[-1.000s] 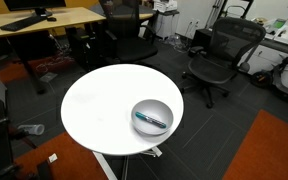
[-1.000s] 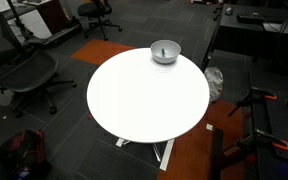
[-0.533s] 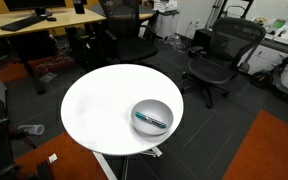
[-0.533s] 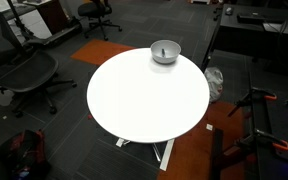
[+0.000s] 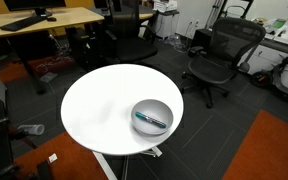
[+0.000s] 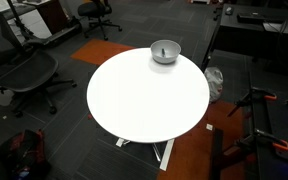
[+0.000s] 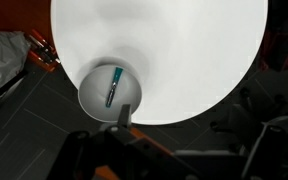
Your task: Put the marker on the table
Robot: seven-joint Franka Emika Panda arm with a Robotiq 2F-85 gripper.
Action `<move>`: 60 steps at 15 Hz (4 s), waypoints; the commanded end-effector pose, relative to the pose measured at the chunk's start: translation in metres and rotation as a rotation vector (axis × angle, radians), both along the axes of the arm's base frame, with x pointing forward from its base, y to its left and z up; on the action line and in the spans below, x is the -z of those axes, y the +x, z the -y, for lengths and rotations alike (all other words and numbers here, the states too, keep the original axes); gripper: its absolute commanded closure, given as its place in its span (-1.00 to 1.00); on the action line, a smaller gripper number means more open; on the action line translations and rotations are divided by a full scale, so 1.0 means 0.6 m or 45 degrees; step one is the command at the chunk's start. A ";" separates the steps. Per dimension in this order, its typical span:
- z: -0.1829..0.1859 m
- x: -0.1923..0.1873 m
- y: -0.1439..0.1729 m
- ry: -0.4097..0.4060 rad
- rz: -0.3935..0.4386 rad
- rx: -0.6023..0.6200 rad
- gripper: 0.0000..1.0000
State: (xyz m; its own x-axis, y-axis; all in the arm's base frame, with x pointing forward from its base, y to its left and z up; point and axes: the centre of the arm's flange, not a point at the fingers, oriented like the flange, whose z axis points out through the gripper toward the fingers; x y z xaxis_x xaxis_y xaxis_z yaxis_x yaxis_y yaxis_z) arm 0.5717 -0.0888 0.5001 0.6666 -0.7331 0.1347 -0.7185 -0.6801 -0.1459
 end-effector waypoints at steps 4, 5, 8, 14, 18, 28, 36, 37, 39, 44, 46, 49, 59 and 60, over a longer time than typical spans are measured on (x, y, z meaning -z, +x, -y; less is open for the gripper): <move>0.068 0.041 0.021 -0.037 0.026 0.266 -1.00; 0.079 0.053 0.025 -0.034 0.025 0.295 -1.00; 0.111 0.093 0.040 -0.028 0.024 0.378 -1.00; 0.171 0.180 0.062 -0.043 -0.050 0.489 -1.00; 0.195 0.228 0.070 -0.017 -0.084 0.526 -1.00; 0.236 0.329 0.078 0.022 -0.123 0.576 -1.00; 0.253 0.396 0.086 0.031 -0.173 0.573 -1.00; 0.255 0.401 0.088 0.031 -0.177 0.567 -1.00; 0.257 0.411 0.091 0.030 -0.184 0.566 -1.00; 0.267 0.435 0.100 0.038 -0.194 0.563 -1.00; 0.271 0.447 0.102 0.052 -0.194 0.562 -1.00; 0.274 0.466 0.106 0.071 -0.196 0.533 -1.00; 0.275 0.514 0.116 0.064 -0.222 0.504 -1.00; 0.274 0.517 0.117 0.066 -0.226 0.503 -1.00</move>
State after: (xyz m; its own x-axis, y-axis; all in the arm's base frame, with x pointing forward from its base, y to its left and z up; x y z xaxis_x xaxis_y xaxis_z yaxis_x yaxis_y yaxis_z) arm 0.6352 -0.2536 0.1936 0.3308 -0.9437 0.0028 -0.9437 -0.3308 0.0042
